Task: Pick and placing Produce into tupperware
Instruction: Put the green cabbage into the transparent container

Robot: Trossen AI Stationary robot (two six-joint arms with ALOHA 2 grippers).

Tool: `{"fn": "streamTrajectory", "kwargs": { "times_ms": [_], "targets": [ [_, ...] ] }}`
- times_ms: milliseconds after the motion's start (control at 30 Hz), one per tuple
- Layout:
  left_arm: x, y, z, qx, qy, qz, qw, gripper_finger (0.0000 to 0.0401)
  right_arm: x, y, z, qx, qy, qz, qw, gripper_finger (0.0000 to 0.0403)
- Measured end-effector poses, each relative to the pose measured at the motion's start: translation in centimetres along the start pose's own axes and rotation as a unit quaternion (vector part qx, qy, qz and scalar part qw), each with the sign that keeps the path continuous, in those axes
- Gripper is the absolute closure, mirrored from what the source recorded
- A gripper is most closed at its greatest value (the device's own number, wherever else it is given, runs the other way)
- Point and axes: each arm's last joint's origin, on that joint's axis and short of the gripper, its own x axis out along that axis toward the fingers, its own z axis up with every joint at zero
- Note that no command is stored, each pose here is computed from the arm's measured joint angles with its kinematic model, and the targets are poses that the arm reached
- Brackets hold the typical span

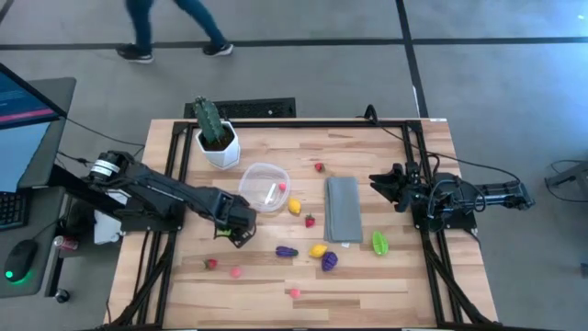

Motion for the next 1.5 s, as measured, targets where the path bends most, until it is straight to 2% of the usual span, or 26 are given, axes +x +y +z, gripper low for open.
{"fn": "streamTrajectory", "kwargs": {
  "times_ms": [233, 400, 900, 1300, 1500],
  "targets": [
    [-3.0, -1.5, 1.7, 0.033, -0.078, -0.014, 0.996, 0.0146, 0.0, 0.0, 0.0, 0.0, 0.0, 0.0, 1.0, 0.0164],
    [-4.0, -1.5, 2.8, 0.05, -0.114, -0.007, 0.992, 0.0146, 0.0, 0.0, 0.0, 0.009, 0.0, 0.0, 1.0, 0.0164],
    [-4.3, 1.7, 6.7, 0.058, -0.158, 0.05, 0.984, 0.0146, 0.0, 0.0, 0.0, 0.023, 0.0, 0.0, 1.0, 0.0164],
    [-4.7, 5.0, 10.7, 0.056, -0.196, 0.037, 0.978, 0.0152, 0.0, 0.0, 0.0, 0.022, 0.0, 0.0, 1.0, 0.0164],
    [-2.8, 5.0, 11.7, 0.068, -0.183, 0.008, 0.981, 0.0168, 0.0, 0.0, 0.0, 0.022, 0.001, 0.0, 1.0, 0.0164]
  ]
}}
